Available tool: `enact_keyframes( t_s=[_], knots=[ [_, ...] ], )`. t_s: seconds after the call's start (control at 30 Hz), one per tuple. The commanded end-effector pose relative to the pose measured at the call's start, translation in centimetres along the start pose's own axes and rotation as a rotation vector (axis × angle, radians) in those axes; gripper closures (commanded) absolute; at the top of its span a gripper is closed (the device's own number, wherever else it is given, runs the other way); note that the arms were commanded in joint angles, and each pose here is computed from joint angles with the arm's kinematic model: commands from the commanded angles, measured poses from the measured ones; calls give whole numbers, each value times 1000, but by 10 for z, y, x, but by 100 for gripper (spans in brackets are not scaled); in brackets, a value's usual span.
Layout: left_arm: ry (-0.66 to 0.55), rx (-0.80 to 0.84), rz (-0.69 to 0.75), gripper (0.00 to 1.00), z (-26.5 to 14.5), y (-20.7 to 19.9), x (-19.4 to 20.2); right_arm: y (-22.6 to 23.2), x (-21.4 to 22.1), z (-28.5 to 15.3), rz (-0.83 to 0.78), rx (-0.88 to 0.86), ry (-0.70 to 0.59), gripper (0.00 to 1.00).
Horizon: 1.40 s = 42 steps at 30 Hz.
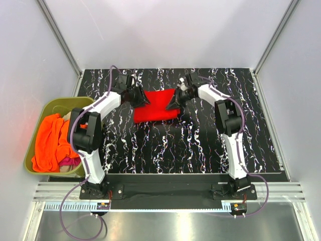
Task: Fold and stack the t-shirts
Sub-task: Fold the tshirt
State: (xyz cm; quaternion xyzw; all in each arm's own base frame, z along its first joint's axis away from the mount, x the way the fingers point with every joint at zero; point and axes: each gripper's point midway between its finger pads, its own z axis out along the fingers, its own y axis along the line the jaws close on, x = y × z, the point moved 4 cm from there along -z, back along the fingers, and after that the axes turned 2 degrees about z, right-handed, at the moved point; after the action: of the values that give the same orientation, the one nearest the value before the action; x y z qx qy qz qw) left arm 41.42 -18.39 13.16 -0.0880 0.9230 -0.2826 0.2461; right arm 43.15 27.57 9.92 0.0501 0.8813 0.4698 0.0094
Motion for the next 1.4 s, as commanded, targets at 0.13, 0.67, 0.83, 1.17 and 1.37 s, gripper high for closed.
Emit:
enact_keyframes(
  t_s=[0.13,0.67,0.83,1.17,1.37],
  knots=[
    [-2,36,18,58,-13,4,-11,-53,20,-19,67,1,-6,87],
    [127,114,-41,56,-8,11,36,0,-40,-32,50,-79,-121,69],
    [176,42,-28,58,0,39,64,-25,-53,-19,84,-42,-143,68],
    [69,80,24,56,-21,9,23,-36,-67,-42,118,-25,-202,66],
    [-5,136,-42,55,-2,-1,-25,-17,-75,-52,96,-61,-218,62]
  ],
)
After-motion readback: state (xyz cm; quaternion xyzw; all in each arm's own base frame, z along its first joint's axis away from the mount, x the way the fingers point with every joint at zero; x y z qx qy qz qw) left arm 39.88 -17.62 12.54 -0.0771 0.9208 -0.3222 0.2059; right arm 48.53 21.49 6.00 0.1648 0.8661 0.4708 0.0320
